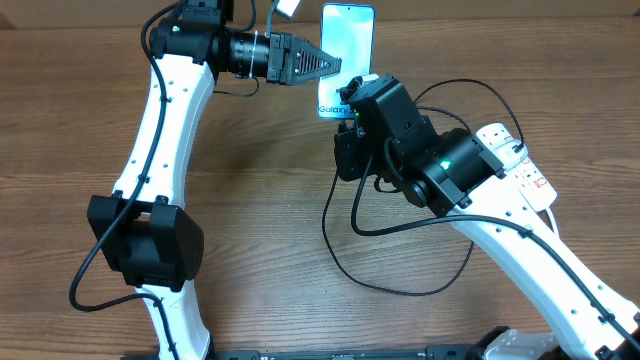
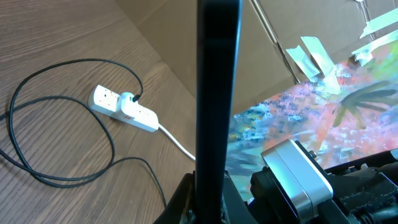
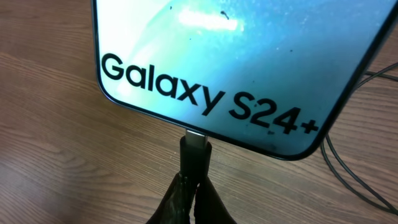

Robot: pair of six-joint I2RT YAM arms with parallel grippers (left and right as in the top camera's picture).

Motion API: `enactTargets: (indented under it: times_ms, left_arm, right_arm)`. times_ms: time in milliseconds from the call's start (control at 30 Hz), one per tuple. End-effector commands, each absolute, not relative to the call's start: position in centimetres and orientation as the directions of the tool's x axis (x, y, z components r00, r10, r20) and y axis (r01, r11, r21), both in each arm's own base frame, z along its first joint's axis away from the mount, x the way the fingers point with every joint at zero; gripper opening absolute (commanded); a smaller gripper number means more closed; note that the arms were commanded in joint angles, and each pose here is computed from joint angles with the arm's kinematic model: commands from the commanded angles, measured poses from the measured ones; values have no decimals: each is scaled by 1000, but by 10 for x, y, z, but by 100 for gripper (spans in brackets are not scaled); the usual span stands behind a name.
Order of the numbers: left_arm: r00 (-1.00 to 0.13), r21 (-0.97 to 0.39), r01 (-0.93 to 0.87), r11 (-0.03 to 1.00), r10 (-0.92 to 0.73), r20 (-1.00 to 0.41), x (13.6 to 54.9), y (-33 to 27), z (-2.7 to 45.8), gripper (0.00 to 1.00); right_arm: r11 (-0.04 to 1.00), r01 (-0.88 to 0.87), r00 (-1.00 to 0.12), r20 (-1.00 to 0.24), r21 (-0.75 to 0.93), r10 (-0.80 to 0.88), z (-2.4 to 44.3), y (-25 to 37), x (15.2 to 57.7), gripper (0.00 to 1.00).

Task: Plug charger to phone and switch on socket
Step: 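Carry the connector with the right gripper up under the phone's bottom edge, then align the connector with the phone's port and push it upward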

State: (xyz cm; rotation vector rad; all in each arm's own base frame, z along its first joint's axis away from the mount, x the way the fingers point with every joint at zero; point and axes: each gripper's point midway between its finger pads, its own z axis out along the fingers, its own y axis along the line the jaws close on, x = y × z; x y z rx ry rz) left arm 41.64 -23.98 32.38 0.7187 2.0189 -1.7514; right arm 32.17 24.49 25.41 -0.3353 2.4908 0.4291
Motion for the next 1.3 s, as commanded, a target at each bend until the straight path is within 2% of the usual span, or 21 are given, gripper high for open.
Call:
enactTargets:
  times_ms: [0,300,733,967,1267]
  left_arm:
    - [-755,-759,650,30,131,-642,406,-240,347,4]
    - [-757,-764,646,-3,130,-640,402,-240,352,4]
    - [-751,-757,654,9,130,-647,404,-240,350,4]
    - [-747,-741,664,102,135,-651,414,-238,337,4]
    - [-727,-721,686,101,131,-674,417,-239,339,4]
  right_arm:
    - [913,-340,-762,-636,226,-126,276,243,323,4]
    - [912,-341,-758,-640,229,-123,277,244,324,4]
    - [911,-342,-757,-642,229,-122,278,245,324,4]
    - [915,-338,-774,-619,222,-136,272,241,319,4]
    - [915,-338,-811,-561,220,-165,261,237,306,4]
